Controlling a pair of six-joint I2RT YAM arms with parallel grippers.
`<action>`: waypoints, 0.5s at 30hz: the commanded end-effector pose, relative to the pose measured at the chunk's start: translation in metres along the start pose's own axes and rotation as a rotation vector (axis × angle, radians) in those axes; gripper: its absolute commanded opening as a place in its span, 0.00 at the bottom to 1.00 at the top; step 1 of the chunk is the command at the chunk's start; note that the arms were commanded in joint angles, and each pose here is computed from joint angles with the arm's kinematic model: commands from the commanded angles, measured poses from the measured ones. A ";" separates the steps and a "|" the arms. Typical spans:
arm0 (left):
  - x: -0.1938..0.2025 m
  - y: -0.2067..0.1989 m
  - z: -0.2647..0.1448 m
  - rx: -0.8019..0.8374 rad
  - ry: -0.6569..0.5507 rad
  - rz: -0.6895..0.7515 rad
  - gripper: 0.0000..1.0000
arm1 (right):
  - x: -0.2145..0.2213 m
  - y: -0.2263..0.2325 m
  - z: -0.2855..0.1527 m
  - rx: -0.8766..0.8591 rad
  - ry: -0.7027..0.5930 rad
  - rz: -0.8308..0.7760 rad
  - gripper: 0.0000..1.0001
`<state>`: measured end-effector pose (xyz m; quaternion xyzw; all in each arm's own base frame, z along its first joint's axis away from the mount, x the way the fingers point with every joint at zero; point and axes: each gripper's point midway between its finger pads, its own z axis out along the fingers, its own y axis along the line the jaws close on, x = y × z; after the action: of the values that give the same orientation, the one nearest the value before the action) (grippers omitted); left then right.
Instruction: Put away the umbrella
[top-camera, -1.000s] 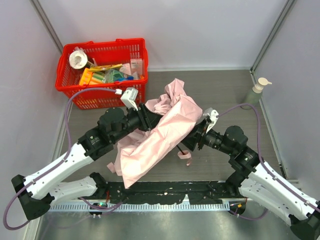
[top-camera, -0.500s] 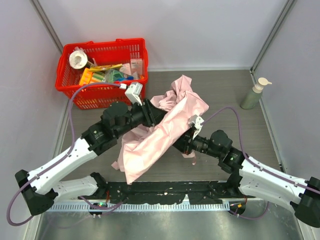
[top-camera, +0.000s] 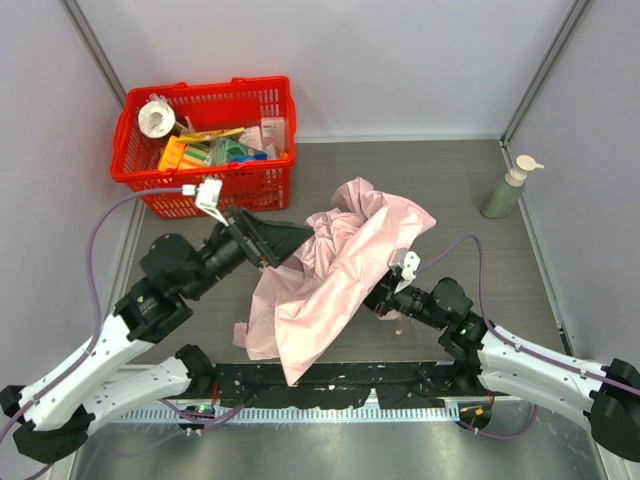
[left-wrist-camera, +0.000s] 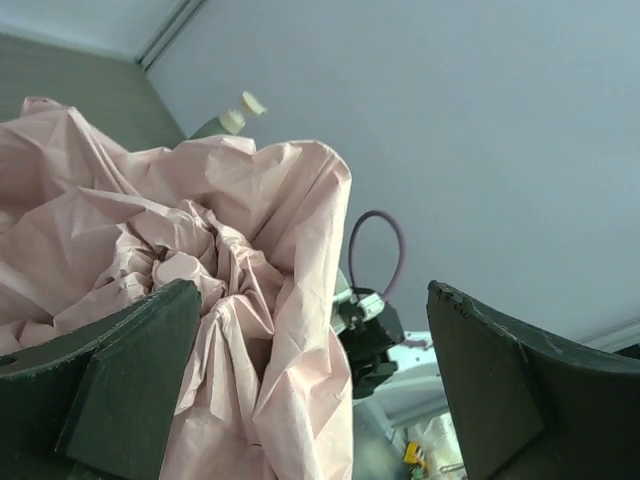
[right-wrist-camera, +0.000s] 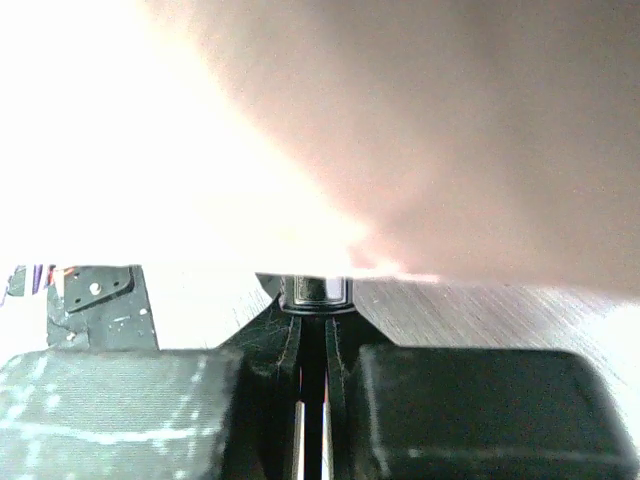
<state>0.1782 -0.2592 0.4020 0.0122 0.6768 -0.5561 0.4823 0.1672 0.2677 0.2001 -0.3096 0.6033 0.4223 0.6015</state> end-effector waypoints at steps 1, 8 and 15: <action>-0.011 0.004 0.001 0.011 -0.089 -0.077 1.00 | -0.075 0.012 0.000 -0.046 -0.242 -0.091 0.01; 0.003 0.015 0.018 -0.011 -0.050 -0.089 1.00 | -0.084 0.014 -0.002 -0.046 -0.259 -0.077 0.01; 0.022 0.006 0.048 0.081 0.028 -0.115 1.00 | -0.089 0.014 -0.001 -0.043 -0.272 -0.071 0.01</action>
<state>0.2026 -0.2928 0.3517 -0.0190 0.7084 -0.5588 0.4307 0.1633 0.2640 0.2223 -0.3054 0.5752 0.4317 0.6241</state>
